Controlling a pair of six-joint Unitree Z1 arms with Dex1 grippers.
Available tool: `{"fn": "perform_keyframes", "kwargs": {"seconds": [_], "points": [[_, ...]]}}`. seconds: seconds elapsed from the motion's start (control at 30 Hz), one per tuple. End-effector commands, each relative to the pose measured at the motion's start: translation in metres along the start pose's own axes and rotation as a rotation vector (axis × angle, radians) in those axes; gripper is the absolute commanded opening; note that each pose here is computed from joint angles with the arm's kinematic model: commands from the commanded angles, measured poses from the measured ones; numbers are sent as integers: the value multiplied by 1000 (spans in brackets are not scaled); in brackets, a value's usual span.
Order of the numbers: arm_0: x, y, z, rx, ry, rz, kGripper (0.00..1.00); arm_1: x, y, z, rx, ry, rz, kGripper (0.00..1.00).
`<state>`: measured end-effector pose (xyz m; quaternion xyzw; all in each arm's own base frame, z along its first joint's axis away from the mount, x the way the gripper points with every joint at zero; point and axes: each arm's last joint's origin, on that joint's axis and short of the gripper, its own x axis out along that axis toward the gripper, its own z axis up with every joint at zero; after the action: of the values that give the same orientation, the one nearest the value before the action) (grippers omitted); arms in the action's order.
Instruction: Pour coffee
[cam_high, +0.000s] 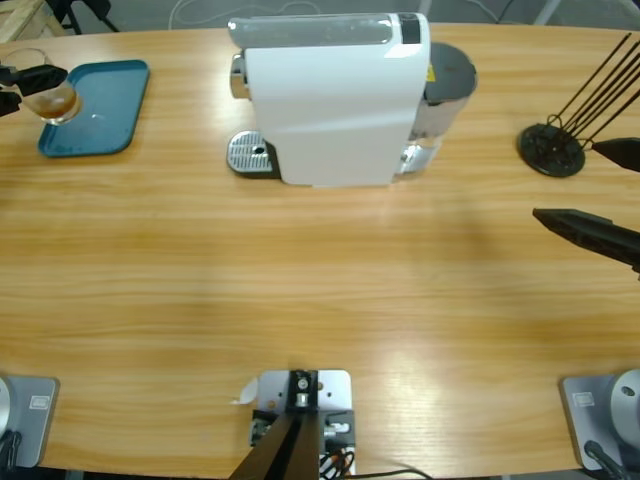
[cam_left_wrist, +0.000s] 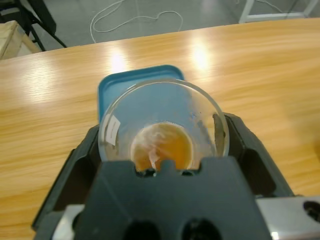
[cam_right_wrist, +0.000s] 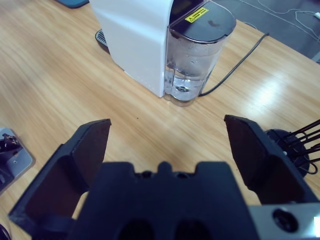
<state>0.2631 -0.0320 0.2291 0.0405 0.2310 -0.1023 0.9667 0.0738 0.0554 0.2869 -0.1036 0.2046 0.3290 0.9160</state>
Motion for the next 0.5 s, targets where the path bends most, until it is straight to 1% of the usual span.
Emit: {"fn": "perform_keyframes", "kwargs": {"seconds": [0.03, 0.33, 0.4, 0.47, 0.5], "points": [[34, 11, -27, -31, 76, 29, 296, 7, 1, -11, 20, 45, 11, 1000], [60, 13, -43, -43, 96, 17, 301, 7, 1, -11, 21, 51, 14, 1000], [66, 13, -48, -47, 109, 11, 305, 7, 1, -11, 21, 50, 13, 1000], [70, 13, -52, -55, 122, 0, 407, 7, 1, -11, 21, 50, 13, 1000], [72, 13, -54, -56, 128, -3, 547, 7, 1, -11, 21, 49, 13, 1000]]}}
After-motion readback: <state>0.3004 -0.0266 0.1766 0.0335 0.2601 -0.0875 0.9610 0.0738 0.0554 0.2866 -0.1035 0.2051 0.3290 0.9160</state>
